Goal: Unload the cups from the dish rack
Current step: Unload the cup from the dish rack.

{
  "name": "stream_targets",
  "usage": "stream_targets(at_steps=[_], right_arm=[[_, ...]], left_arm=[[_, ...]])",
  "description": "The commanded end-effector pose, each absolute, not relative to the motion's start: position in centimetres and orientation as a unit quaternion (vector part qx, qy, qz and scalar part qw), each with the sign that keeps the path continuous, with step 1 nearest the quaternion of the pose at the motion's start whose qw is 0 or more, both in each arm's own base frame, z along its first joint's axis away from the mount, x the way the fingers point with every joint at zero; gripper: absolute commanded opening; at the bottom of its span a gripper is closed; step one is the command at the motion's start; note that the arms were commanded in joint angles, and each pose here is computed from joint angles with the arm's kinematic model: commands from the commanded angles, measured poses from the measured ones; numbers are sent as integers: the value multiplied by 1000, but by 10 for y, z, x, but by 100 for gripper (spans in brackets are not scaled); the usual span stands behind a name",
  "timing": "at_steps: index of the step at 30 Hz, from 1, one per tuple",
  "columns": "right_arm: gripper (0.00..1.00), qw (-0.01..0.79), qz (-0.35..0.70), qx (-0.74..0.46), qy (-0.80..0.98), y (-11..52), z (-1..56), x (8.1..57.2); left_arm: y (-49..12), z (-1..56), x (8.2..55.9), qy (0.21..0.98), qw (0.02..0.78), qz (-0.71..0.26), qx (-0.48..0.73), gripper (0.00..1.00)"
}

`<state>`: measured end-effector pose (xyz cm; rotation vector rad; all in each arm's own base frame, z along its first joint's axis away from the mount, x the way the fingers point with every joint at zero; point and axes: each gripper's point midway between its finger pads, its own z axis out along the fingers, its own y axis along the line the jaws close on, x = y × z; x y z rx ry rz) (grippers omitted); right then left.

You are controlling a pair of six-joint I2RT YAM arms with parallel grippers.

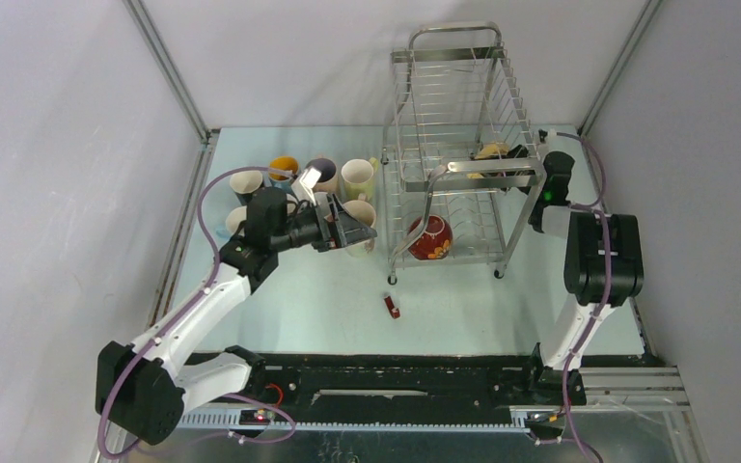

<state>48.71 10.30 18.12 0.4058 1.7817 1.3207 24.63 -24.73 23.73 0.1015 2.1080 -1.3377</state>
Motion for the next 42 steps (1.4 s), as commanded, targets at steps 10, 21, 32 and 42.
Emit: stream_targets(at_steps=[10,21,32,42], right_arm=[[0,527,514,152,660,67,263,473],[0,556,468,197,659,20,278,462],[0,603,425,231,634,-17,328,438],[0,661,394,222,599,-31,405,407]], left_arm=[[-248,250,239,783,339,-518,59,100],[-249,254,239,780,339,-522,62,100],[-249,261,237,775,344,-525,68,100],[-249,285,237,759,363,-535,79,100]])
